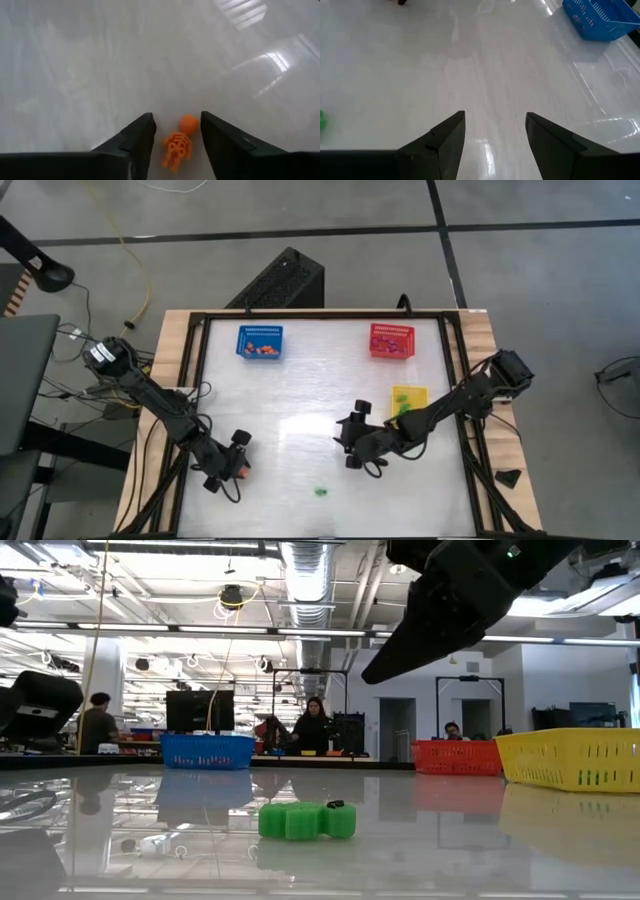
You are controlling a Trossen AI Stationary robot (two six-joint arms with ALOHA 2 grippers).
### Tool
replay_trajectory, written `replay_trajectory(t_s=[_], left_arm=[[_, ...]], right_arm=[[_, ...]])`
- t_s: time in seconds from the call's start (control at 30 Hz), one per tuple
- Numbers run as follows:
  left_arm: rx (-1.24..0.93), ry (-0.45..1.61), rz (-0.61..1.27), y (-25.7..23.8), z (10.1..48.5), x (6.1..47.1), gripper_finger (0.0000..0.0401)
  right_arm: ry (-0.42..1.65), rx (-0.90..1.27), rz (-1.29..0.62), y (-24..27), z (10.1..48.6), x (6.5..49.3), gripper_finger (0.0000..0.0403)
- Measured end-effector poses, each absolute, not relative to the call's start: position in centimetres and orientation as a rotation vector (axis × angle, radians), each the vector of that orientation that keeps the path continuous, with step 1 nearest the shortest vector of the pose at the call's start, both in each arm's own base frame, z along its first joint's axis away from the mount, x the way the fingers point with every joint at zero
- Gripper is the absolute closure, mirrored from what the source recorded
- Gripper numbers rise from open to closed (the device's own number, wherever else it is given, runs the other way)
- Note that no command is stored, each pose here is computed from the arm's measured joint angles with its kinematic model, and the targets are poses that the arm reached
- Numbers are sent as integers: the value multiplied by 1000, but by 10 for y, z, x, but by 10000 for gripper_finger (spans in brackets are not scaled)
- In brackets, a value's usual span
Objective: Sort Halloween decoration
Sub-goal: Put the orange skeleton toy into the blue bin
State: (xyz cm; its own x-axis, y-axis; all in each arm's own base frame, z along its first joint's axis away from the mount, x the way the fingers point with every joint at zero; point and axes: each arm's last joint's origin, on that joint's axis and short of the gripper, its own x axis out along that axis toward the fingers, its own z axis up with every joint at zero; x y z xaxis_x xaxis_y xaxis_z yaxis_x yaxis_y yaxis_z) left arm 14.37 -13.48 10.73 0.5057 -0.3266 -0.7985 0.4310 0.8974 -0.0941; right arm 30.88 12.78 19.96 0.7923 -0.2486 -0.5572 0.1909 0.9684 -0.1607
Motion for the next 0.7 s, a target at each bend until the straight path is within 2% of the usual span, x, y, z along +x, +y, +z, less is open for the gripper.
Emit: replay_trajectory(t_s=[0.3, 0.57, 0.63, 0.7], left_arm=[[182, 906, -500, -135, 111, 142, 381], [244, 746, -478, -123, 137, 148, 378], [282, 636, -377, -117, 152, 155, 379], [316, 559, -186, -103, 162, 160, 379]], right_arm=[[613, -99, -236, 128, 200, 309, 163], [614, -101, -236, 128, 199, 309, 163], [616, -102, -236, 128, 199, 308, 163], [617, -102, -236, 128, 199, 308, 163]])
